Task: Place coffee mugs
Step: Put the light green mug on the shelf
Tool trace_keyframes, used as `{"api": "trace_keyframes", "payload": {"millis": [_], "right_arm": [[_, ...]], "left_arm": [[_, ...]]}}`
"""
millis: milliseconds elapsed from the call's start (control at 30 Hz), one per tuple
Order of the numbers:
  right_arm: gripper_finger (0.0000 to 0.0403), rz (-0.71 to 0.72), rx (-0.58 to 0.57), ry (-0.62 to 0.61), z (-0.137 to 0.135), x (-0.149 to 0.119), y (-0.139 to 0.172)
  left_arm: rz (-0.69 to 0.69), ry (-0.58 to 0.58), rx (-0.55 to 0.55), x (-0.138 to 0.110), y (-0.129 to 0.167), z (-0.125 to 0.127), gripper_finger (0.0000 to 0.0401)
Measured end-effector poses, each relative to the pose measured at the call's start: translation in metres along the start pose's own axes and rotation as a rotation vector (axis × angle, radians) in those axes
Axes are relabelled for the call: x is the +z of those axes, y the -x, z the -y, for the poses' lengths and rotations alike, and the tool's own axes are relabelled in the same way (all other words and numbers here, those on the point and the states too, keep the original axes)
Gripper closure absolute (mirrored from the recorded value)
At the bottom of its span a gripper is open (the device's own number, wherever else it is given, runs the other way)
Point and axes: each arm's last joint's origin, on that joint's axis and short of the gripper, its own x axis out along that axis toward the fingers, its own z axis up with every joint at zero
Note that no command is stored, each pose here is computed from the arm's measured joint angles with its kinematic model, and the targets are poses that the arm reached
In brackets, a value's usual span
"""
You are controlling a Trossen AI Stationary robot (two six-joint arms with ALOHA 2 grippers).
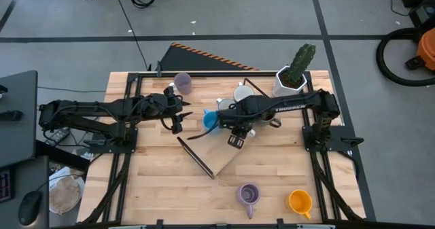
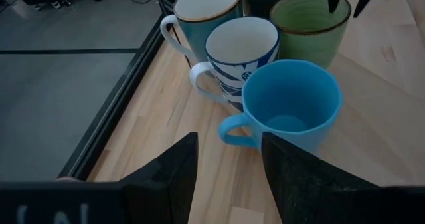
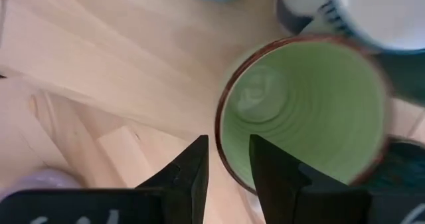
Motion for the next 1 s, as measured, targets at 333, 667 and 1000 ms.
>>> {"api": "trace_keyframes", "payload": {"millis": [333, 667, 1000], "right_arm": [[0.0293, -0.016, -0.101, 0.007, 0.017, 0.003, 0.003], [0.03, -0.105, -0.101, -0.018, 0.025, -0.002, -0.018], [0.03, -0.148, -0.07, -0.035, 0.021, -0.006, -0.018]], "left_arm": [[-0.001, 0.0, 0.0, 0.0, 0.0, 0.0, 0.0229], [-0.002, 0.0, -0.001, 0.0, 0.0, 0.0, 0.0229], [-0.002, 0.0, -0.001, 0.0, 0.0, 0.0, 0.0229]]}}
